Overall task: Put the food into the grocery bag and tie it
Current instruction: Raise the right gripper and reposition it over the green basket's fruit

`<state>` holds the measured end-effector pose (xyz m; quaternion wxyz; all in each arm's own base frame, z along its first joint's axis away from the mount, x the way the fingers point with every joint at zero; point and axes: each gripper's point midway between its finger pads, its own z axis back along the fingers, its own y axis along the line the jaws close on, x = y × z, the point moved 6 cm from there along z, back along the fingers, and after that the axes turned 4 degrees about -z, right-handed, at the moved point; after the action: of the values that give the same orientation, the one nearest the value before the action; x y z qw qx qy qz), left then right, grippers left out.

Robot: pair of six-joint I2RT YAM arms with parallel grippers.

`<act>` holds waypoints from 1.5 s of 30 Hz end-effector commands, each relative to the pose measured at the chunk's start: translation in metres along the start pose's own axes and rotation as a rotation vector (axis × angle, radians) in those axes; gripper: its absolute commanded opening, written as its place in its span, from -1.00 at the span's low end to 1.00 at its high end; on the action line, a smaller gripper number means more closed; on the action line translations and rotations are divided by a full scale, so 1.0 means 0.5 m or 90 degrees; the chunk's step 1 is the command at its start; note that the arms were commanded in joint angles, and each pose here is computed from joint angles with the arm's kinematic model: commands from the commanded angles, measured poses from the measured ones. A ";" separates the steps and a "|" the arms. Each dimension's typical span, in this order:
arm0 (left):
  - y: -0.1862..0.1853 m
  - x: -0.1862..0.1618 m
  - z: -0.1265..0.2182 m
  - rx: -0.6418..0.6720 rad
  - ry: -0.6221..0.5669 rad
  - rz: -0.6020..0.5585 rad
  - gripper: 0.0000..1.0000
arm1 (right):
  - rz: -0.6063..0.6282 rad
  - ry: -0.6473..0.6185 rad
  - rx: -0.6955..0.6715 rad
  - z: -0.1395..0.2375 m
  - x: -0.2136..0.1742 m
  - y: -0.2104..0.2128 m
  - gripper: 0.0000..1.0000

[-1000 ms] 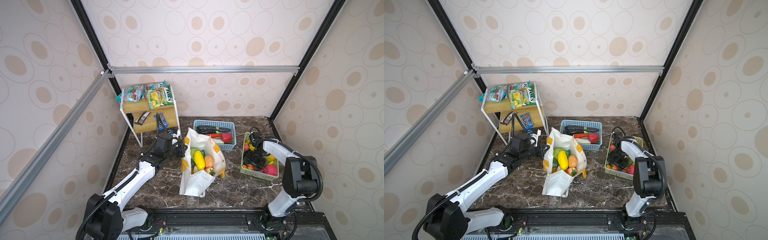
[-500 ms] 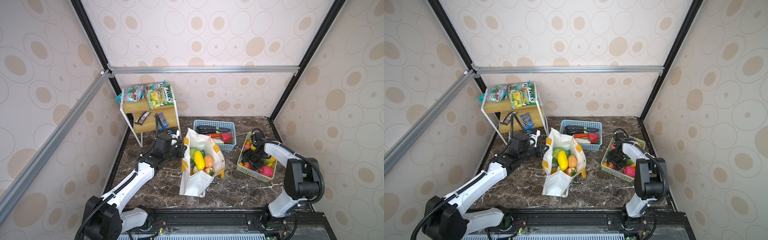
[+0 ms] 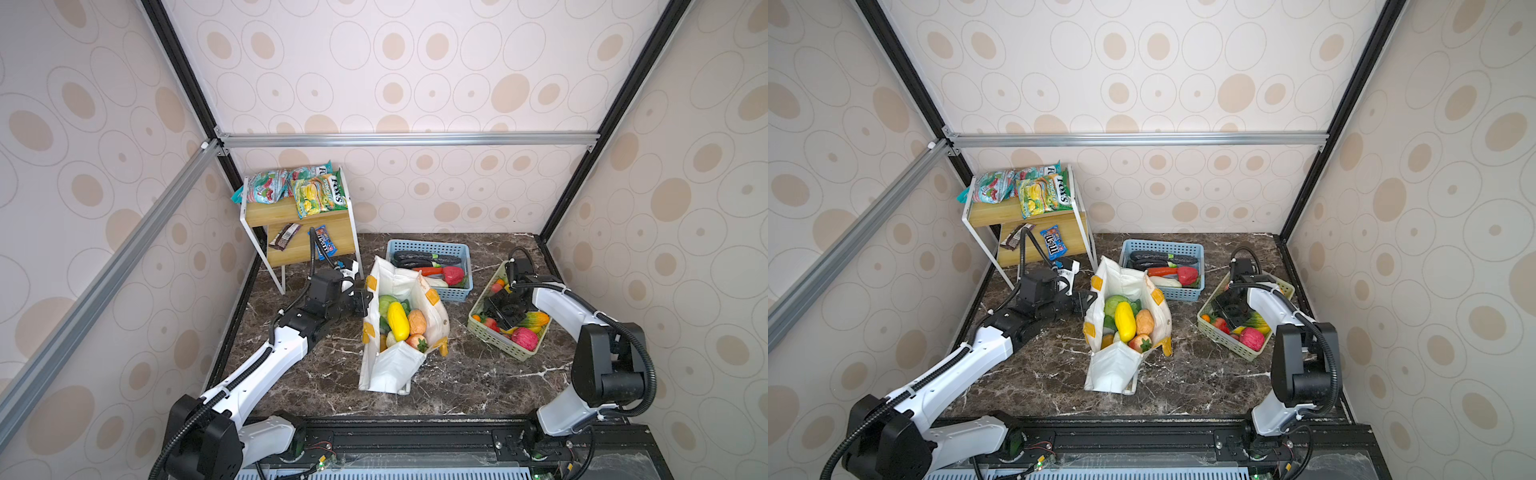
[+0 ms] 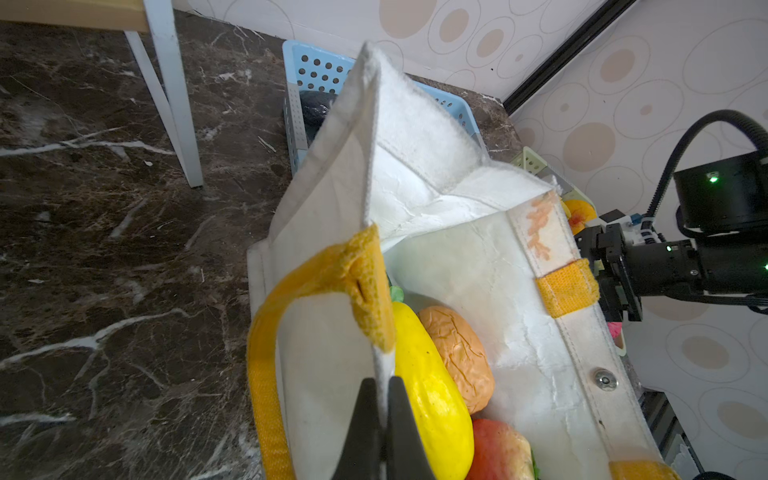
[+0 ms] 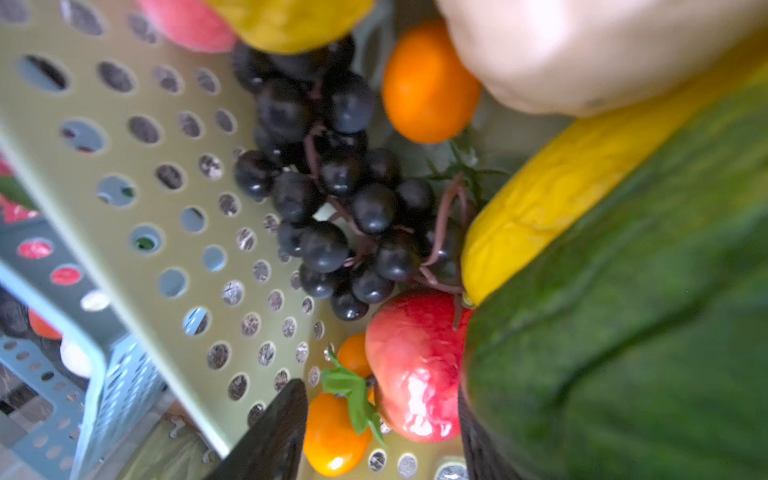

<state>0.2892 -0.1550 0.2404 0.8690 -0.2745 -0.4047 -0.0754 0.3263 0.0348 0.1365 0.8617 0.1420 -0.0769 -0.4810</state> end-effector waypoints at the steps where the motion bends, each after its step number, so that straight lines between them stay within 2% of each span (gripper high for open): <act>1: 0.002 0.010 0.016 0.009 -0.023 -0.017 -1.00 | 0.079 -0.022 0.010 0.038 0.011 0.015 0.22; 11: 0.004 0.007 0.015 0.007 -0.018 -0.018 -1.00 | 0.323 -0.032 -0.085 0.108 0.021 0.010 0.22; 19: 0.000 0.011 0.006 -0.004 -0.019 -0.015 -1.00 | 0.453 -0.035 -0.121 0.092 0.052 0.040 0.23; 30: 0.000 0.022 -0.004 -0.002 -0.019 -0.019 -1.00 | 0.487 -0.015 -0.099 0.011 0.078 0.082 0.26; 45: 0.002 0.027 -0.003 0.006 -0.013 -0.026 -1.00 | 0.522 0.004 -0.133 -0.081 0.091 0.065 0.25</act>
<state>0.2929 -0.1553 0.2354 0.8712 -0.2705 -0.4013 -0.0821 0.3898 0.0213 0.1207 0.9895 0.0184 -0.0883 -0.1130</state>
